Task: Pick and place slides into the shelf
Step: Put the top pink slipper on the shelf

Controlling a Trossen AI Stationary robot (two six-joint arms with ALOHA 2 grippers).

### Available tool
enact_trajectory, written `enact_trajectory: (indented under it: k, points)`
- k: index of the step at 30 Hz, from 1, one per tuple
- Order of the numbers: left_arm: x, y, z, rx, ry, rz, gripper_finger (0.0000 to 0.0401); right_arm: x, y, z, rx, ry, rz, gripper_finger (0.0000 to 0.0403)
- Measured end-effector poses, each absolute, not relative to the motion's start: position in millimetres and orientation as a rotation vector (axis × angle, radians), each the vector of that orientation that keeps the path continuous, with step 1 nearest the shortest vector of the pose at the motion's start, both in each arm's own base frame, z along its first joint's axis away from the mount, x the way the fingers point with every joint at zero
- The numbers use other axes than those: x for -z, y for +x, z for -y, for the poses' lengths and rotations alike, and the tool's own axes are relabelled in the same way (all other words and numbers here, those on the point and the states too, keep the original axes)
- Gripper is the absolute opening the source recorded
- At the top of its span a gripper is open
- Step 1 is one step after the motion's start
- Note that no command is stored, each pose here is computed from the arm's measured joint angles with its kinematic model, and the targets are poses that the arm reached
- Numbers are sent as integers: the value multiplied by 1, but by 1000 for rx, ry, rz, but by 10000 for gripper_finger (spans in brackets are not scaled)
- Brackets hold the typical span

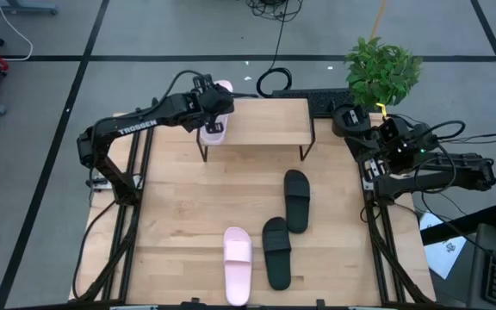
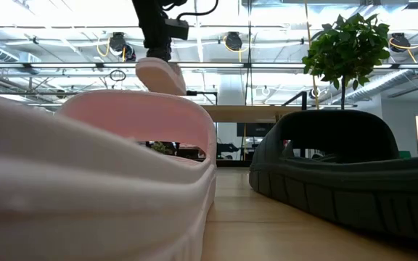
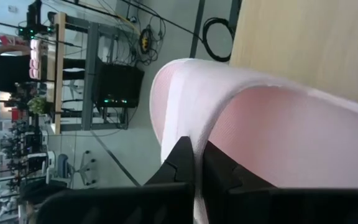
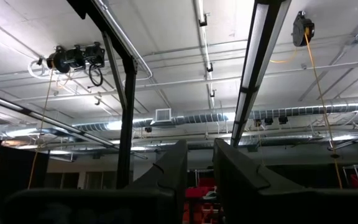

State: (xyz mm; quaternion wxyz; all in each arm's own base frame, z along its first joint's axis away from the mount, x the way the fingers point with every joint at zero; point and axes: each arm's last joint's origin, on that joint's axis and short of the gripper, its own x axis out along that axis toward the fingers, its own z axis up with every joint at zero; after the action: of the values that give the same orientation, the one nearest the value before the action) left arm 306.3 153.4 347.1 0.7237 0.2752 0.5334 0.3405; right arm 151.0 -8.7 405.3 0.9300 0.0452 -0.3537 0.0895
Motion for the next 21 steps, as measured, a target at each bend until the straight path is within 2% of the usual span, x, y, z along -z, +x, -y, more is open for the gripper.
enact_trajectory:
  k: [11, 21]
  points:
    - [-316, 309, -155, -741, 645, -1211, 0, -405, 151, 9, -183, 93, 724, 70]
    - [-316, 307, -160, -762, 605, -1194, 0, -405, 151, 9, -157, 101, 729, 70]
